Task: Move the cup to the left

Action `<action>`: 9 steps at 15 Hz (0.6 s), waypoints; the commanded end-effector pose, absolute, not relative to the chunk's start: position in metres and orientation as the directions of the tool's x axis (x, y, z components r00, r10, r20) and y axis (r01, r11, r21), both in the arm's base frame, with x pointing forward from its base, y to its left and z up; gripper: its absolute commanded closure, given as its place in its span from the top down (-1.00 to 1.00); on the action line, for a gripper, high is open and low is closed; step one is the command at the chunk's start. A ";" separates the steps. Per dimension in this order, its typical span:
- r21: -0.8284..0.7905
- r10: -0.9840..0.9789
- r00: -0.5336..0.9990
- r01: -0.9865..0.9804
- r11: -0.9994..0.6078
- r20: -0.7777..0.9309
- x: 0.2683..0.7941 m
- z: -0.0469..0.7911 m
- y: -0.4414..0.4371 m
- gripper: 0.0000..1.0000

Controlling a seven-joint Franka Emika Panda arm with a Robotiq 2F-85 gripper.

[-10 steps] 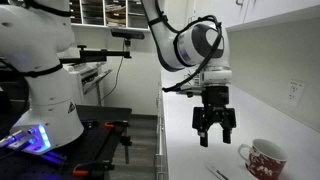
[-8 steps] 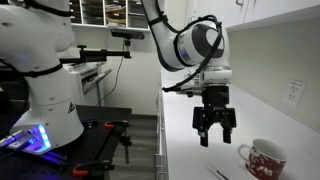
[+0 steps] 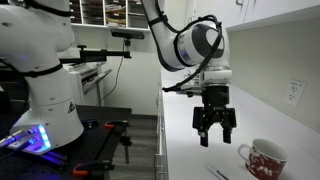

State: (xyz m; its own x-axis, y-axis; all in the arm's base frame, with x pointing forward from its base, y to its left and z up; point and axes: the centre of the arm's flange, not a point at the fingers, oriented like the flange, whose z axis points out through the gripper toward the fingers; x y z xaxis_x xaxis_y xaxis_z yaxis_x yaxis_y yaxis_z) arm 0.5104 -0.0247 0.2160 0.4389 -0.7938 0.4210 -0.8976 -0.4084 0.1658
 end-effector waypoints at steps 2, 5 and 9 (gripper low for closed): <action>0.166 -0.794 0.439 -0.898 -0.408 0.421 0.510 0.216 -0.025 1.00; 0.117 -0.834 0.418 -0.907 -0.404 0.362 0.515 0.217 -0.028 1.00; -0.011 -0.926 0.312 -0.947 -0.321 0.212 0.526 0.223 -0.046 1.00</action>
